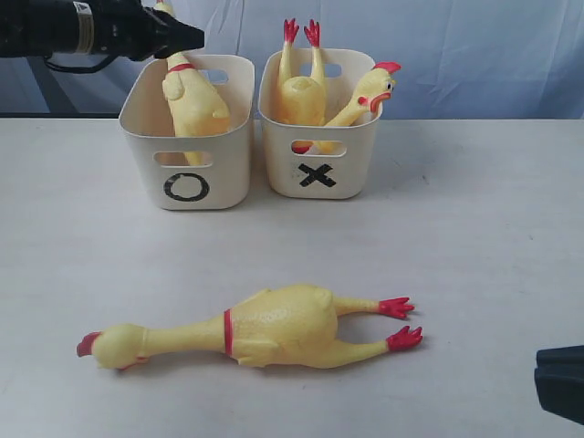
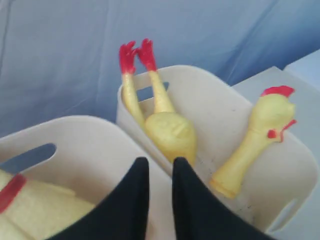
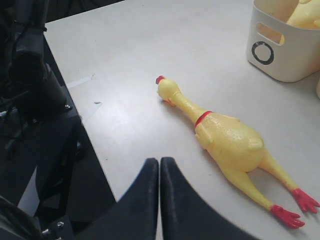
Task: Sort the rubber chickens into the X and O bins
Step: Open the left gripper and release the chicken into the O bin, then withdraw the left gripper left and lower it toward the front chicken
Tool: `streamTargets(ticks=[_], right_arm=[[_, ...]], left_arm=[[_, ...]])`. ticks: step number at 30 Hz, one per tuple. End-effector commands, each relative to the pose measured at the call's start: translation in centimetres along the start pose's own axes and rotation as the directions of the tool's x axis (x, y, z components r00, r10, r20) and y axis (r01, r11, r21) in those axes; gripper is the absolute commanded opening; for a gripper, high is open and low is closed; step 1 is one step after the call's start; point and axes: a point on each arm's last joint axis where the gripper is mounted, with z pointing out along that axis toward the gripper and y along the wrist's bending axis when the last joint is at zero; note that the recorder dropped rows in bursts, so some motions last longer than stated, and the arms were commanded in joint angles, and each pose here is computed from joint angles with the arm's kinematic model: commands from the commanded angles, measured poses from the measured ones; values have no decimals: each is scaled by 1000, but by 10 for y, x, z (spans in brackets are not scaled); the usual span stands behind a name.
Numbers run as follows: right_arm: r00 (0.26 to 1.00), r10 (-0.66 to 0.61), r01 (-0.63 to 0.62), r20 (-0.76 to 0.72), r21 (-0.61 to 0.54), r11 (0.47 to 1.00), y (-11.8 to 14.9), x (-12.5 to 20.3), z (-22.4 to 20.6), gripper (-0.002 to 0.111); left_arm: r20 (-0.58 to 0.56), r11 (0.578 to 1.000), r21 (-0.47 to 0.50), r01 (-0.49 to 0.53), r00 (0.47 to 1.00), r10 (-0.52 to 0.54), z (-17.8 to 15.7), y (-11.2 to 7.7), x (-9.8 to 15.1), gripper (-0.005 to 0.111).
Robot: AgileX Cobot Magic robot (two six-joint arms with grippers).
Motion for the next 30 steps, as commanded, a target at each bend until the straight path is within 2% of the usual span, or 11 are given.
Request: streamTargets(ticks=[1, 3, 6, 10, 14, 18, 23, 30], right_arm=[[1000, 3, -3, 6, 3, 1000, 0, 1, -1, 1], [1000, 3, -3, 6, 3, 1000, 0, 1, -1, 1], [1000, 3, -3, 6, 3, 1000, 0, 1, -1, 1], [1000, 3, -3, 6, 3, 1000, 0, 1, -1, 1], [1000, 3, -3, 6, 3, 1000, 0, 1, -1, 1], [1000, 3, -3, 6, 3, 1000, 0, 1, -1, 1], [1000, 3, -3, 6, 3, 1000, 0, 1, -1, 1], [1000, 3, -3, 6, 3, 1000, 0, 1, -1, 1]], left_arm=[[50, 983, 124, -139, 990, 134, -22, -32, -30, 0], [61, 965, 182, -188, 982, 180, -28, -42, -35, 0], [61, 945, 262, -196, 981, 186, -36, -49, -36, 0], [48, 932, 332, -149, 989, 141, -51, -51, -40, 0], [46, 944, 306, -125, 992, 117, -68, -49, -41, 0], [40, 952, 286, -106, 994, 98, -87, -56, -38, 0], [46, 956, 269, -119, 993, 111, -108, -76, -38, 0], [56, 984, 139, -109, 993, 102, -145, -117, -26, 0]])
